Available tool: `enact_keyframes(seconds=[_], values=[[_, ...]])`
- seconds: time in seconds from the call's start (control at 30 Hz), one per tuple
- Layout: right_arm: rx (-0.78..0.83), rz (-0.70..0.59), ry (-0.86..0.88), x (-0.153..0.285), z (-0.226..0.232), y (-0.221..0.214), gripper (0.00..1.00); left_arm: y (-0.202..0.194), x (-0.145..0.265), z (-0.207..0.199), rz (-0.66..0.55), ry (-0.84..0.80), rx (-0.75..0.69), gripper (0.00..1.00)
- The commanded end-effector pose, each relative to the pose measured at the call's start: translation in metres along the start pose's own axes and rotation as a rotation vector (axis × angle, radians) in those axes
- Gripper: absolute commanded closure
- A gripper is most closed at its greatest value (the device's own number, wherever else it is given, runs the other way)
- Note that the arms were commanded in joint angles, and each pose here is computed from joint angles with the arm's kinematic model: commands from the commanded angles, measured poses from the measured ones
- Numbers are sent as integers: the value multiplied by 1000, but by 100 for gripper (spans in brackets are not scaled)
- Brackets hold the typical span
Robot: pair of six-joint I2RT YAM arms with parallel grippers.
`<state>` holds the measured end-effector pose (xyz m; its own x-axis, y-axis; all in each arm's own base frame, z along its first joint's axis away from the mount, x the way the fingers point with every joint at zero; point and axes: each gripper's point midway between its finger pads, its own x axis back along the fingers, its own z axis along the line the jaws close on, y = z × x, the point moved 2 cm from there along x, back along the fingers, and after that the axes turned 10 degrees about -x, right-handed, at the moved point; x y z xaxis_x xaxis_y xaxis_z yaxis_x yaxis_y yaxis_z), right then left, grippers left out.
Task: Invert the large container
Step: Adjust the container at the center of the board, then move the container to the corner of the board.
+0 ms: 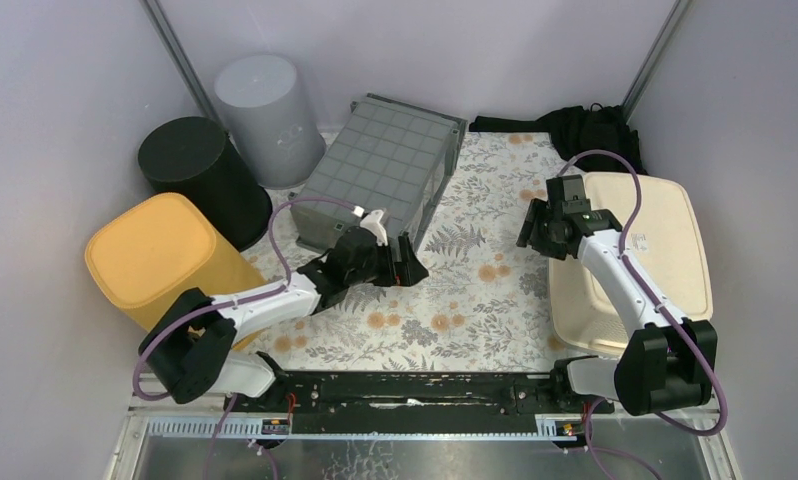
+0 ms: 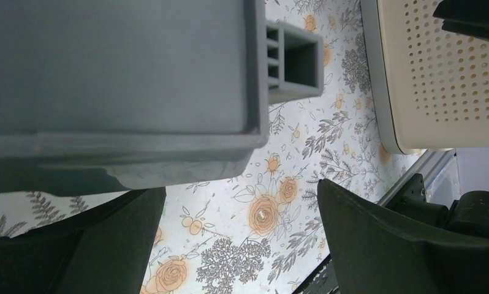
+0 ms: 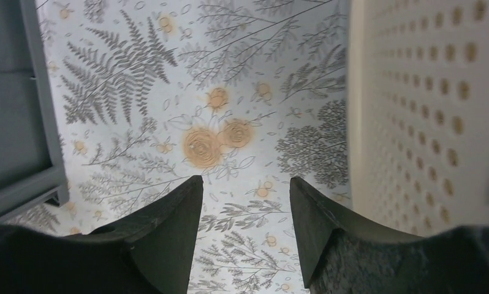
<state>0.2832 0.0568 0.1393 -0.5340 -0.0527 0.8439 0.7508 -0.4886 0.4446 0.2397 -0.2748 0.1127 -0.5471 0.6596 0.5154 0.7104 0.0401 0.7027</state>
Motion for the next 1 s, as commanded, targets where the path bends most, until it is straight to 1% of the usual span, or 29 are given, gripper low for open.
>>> enact_keyframes(seconds=[0.0,0.23,0.4,0.43,0.5,0.67,0.7,0.77,0.83,0.97], values=[[-42,-94,-134,8,-23,17,37,28,-12,-21,-86,-97,-47,0],[-77,-151,-341,21,-66,34,24,27,-22,-31,-59,-136,-55,0],[-140,-246,-487,39,-92,48,6,27,-25,-41,-45,-167,-61,0],[-151,-257,-502,41,-95,49,4,27,-25,-44,-43,-173,-64,0],[-159,-255,-468,42,-91,50,5,27,-24,-48,-35,-181,-68,0],[-135,-253,-237,50,-57,54,5,26,-28,-52,-36,-193,-79,0],[-127,-248,-172,53,-47,54,3,28,-31,-54,-37,-198,-81,0],[-119,-248,-108,57,-37,54,0,26,-42,-53,-28,-200,-98,0],[-114,-244,-43,59,-28,52,1,27,-55,-52,-22,-197,-111,0],[-112,-233,11,63,-21,48,1,28,-78,-52,-9,-205,-139,0]])
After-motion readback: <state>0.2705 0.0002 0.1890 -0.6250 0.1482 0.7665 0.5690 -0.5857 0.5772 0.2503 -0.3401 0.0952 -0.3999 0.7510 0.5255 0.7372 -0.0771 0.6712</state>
